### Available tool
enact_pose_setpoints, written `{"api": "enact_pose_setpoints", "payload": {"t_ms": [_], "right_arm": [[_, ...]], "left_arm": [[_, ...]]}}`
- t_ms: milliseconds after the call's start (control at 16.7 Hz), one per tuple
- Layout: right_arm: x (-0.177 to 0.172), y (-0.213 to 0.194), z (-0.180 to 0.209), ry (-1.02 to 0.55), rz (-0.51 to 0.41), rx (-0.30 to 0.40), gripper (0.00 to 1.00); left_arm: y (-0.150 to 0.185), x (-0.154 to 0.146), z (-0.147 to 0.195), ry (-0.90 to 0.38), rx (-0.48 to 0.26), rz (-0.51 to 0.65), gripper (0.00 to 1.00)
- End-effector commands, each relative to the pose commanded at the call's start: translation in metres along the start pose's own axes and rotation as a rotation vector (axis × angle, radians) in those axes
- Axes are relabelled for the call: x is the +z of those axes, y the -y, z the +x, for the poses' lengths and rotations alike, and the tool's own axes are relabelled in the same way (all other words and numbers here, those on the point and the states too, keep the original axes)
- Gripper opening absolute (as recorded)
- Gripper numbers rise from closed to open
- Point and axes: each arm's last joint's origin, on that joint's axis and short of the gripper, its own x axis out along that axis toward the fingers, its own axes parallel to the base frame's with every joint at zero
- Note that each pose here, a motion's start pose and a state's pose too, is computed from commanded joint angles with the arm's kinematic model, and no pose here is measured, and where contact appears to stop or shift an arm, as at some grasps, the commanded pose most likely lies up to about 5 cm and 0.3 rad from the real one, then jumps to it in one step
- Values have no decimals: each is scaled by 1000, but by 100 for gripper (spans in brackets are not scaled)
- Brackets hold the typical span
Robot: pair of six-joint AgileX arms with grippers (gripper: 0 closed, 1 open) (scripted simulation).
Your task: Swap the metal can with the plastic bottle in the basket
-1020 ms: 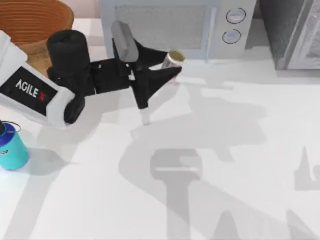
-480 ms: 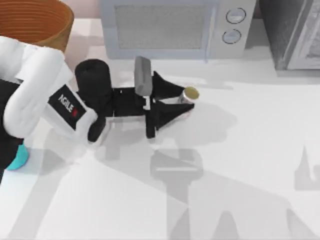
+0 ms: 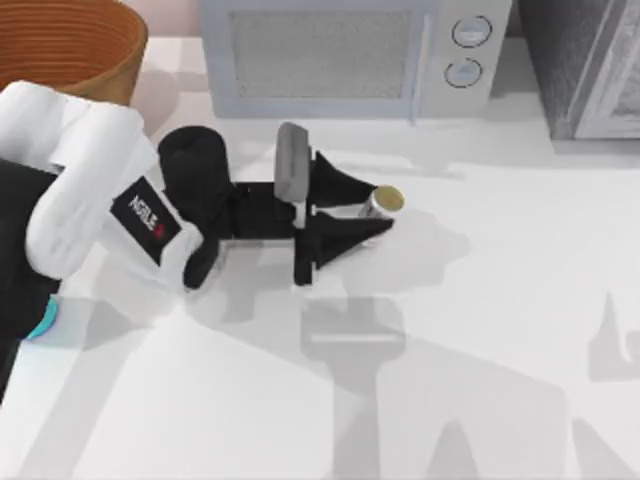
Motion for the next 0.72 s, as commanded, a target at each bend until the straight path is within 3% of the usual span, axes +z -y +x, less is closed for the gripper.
{"api": "enact_pose_setpoints", "payload": {"t_ms": [120,720], "right_arm": [[0,0,0,0,0,0,100],[0,0,0,0,0,0,100]], "left_arm": [[0,0,0,0,0,0,0],[0,0,0,0,0,0,75]]}}
